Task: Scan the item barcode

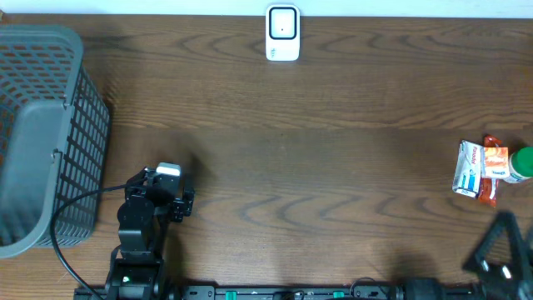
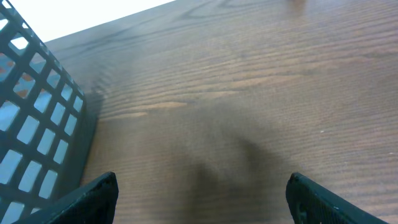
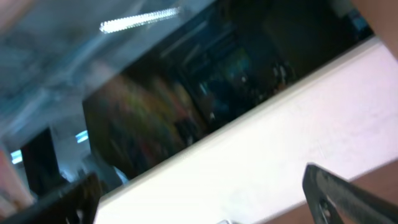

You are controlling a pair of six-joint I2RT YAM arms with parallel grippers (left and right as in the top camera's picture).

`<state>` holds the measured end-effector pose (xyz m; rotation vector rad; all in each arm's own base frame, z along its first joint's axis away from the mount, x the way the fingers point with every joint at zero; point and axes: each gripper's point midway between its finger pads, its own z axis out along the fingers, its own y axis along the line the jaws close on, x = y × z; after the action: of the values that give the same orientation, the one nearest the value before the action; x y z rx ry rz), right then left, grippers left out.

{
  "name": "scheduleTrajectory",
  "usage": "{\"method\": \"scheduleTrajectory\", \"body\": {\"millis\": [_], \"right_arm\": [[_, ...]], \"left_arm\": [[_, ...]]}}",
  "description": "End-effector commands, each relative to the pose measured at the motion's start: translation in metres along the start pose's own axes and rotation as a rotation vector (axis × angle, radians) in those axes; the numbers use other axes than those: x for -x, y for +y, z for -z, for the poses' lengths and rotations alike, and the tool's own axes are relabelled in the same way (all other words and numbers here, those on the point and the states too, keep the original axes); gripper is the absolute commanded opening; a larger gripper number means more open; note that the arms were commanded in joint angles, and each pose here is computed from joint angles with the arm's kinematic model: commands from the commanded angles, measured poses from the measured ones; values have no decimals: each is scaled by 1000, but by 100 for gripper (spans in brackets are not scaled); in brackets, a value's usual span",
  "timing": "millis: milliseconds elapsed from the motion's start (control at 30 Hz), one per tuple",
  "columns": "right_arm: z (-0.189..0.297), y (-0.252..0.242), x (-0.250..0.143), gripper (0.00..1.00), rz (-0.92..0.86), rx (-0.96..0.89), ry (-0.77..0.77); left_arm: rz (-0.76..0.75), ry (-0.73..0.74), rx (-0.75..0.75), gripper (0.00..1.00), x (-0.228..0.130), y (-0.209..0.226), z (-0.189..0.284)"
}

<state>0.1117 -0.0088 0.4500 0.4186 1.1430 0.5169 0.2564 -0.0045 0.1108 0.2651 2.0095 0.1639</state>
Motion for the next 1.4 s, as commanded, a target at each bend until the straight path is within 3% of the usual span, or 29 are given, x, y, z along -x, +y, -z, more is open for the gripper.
{"method": "scheduleTrajectory", "body": {"millis": [0,400,667,1233,1300,1367], "right_arm": [[-13,-31,-37,99,-206,-52,21],[-24,-163,-174,99,-692,-414,40],[-8,-214,-244,99,-991,-581,37],[-22,-205,-225,99,-1025,-443,-73],[-18,-210,-234,99,-1008,-483,-50],[-18,-210,-233,99,-870,-478,-17]], "left_arm": [[8,-7,8,87,2,1,1],[9,-7,7,87,2,1,1],[9,-7,7,87,2,1,1],[9,-7,7,87,2,1,1],[8,-7,7,87,2,1,1],[9,-7,7,87,2,1,1]]}}
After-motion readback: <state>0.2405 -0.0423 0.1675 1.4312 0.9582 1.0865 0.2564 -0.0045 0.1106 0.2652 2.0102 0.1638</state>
